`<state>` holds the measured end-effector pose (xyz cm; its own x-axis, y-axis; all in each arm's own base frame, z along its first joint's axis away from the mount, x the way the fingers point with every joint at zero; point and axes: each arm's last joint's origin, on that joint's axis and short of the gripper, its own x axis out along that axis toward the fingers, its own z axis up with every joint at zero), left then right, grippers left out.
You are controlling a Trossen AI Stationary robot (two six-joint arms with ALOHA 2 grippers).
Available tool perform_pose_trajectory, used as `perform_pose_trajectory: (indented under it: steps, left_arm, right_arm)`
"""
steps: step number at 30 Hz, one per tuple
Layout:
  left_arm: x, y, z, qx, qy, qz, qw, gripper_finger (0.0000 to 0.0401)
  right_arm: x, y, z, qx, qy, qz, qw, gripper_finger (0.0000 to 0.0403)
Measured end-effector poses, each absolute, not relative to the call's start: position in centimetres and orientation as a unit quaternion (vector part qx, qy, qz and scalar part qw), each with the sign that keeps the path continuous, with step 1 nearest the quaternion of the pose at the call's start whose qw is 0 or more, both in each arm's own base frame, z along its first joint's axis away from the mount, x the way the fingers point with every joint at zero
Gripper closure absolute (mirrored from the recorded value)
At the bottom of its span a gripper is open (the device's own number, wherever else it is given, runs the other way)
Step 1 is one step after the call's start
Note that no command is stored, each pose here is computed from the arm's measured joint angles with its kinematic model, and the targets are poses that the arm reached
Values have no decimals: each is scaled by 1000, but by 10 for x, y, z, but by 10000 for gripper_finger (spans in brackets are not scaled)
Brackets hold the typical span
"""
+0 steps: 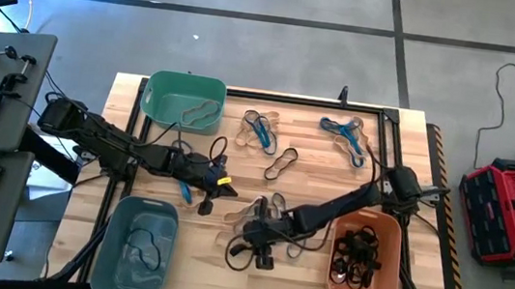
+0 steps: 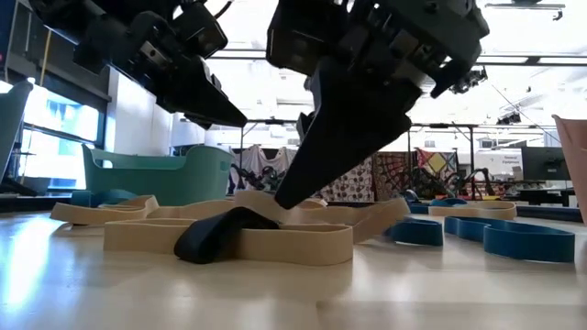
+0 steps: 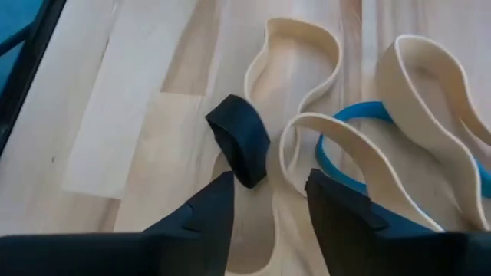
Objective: Sort rubber bands into baskets
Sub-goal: Put the black rubber band into the orange bin
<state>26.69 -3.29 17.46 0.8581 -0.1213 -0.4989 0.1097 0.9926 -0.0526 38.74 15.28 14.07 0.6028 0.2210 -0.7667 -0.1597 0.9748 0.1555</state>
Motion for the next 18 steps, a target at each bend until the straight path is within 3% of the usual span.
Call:
perform_pose_trajectory:
  steps: [8,18]
  left_arm:
    - [267,-34,175,-10,260,-63,964,401]
    - [267,-35,175,-9,259,-63,964,401]
  right_arm:
    - [386,172,147,-49,378,150,912,216]
    - [396,158,141,-44,373,181,909,264]
